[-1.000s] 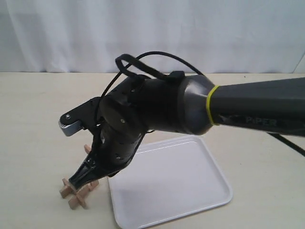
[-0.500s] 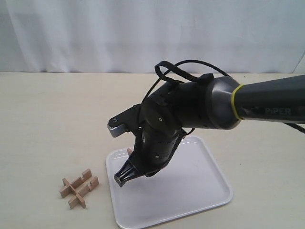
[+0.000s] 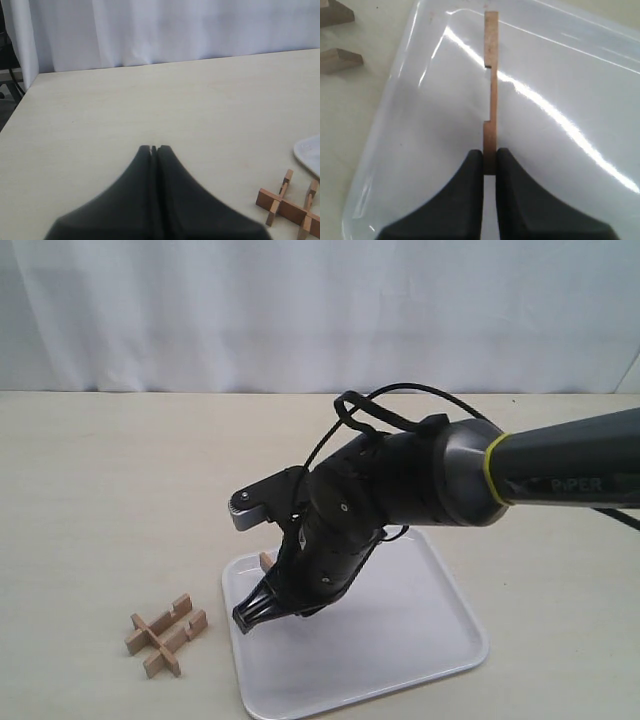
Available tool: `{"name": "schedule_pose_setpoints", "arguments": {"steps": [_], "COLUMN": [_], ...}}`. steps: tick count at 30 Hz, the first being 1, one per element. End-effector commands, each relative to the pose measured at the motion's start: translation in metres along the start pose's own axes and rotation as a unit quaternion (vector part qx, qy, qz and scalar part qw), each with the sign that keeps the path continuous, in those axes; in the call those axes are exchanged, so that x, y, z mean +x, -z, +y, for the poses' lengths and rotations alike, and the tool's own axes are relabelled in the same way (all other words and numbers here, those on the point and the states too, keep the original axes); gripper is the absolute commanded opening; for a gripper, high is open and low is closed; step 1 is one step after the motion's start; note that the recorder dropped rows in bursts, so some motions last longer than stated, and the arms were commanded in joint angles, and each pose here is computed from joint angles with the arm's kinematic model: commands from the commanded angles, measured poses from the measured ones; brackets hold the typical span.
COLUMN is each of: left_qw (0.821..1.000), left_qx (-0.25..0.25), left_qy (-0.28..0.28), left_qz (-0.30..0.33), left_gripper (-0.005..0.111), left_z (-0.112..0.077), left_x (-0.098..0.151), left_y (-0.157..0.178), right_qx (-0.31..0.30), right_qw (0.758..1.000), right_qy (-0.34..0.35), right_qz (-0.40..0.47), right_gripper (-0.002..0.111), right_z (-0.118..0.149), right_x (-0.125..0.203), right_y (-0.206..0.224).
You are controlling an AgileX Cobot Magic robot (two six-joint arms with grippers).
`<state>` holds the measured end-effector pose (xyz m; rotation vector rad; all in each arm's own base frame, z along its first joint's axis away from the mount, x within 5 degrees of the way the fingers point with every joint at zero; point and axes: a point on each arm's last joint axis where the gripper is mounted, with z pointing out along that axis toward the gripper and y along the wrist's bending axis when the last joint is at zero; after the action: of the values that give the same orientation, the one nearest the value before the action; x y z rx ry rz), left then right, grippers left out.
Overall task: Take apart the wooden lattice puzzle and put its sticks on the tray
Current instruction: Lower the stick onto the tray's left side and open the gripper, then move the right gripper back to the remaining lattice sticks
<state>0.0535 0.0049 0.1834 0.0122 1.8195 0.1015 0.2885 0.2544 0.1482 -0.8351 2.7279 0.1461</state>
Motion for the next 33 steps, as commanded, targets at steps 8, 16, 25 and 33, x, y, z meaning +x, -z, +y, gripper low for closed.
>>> {"name": "schedule_pose_setpoints", "arguments": {"steps": [8,16,25,33], "left_qw": [1.0,1.0,1.0,1.0], "left_qx": [0.001,0.001,0.001,0.001], "left_qy": [0.001,0.001,0.002,0.002], "left_qz": [-0.007,-0.007,-0.008,-0.008], "left_gripper": [0.0,0.0,0.0,0.0], "left_z": [0.0,0.0,0.0,0.0], "left_x": [-0.001,-0.001,-0.001,-0.001], "left_y": [0.0,0.0,0.0,0.0], "right_qx": [-0.003,-0.003,-0.003,-0.006], "right_qw": [1.0,1.0,1.0,1.0], "right_qy": [-0.007,-0.008,-0.008,-0.003], "right_qz": [0.007,0.009,0.007,-0.028], "right_gripper": [0.004,0.017,0.04,0.04], "right_z": [-0.001,-0.001,-0.001,-0.001], "right_x": [0.002,0.003,0.001,-0.005], "right_y": [-0.014,-0.017,-0.008,0.015]}}
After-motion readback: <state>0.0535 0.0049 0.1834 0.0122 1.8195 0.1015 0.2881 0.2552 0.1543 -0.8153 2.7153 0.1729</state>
